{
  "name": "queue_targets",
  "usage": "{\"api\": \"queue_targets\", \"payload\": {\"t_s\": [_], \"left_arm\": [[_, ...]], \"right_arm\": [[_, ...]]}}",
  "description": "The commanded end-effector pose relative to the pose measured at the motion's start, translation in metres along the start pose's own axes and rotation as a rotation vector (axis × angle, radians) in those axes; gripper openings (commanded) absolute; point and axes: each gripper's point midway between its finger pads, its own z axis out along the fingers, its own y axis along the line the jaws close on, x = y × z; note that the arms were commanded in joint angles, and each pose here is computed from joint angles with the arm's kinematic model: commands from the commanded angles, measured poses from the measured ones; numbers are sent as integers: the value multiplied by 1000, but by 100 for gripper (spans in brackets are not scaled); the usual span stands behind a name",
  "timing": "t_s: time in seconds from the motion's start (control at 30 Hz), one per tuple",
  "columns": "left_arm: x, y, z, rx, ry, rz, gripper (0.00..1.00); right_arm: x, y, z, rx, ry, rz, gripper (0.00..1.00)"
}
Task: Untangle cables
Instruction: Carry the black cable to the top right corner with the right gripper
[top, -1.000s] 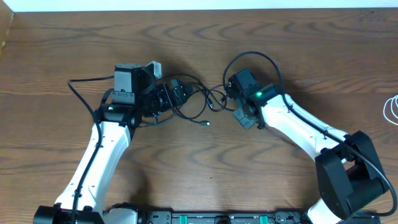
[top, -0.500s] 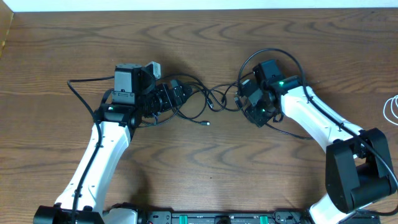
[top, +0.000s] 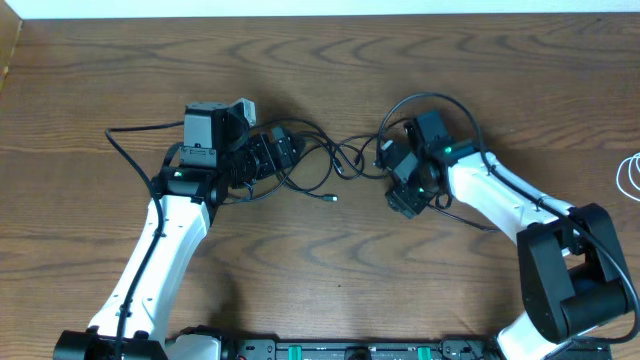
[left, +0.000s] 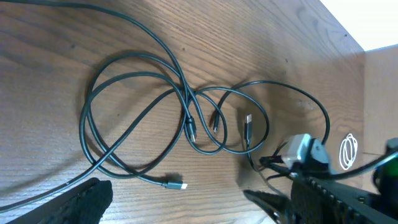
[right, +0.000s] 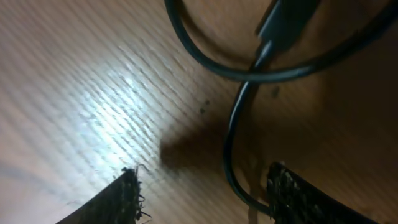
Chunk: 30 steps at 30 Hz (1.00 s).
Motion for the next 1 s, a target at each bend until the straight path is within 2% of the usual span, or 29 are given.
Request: {"api": "queue_targets", "payload": {"t_s": [0.0,0.1,0.2,0.27,0.3,0.33,0.37,0.53,0.73,0.97], "left_arm": [[-4,0,-3,-8,-18,20,96],[-4,0,-3,-8,-17,19,96],[-4,0,-3,-8,-17,19,96],[-4,0,-3,-8,-17,19,96],[-4,0,-3,-8,-18,19,96],[-4,0,-3,-8,-17,19,96],[-4,0,-3,-8,-17,19,96],[-4,0,-3,-8,-17,19,96],[-4,0,-3,-8,-17,19,96],[-4,0,-3,-8,-18,19,96]], "right_arm": [[6,0,8,20,2,47,56],[6,0,12,25,-10,47,54],[7,-1,17,34,-28,44,45],[9,-1,19,36,-32,43,32],[11,0,21,35,-32,44,14],[12,0,22,34,-29,46,4],[13,1,22,34,-28,58,1],[0,-8,13,49,-63,108,1],[-27,-67,-51,250,-107,252,1],[-68,-108,-146,387,-317,289,1]]}}
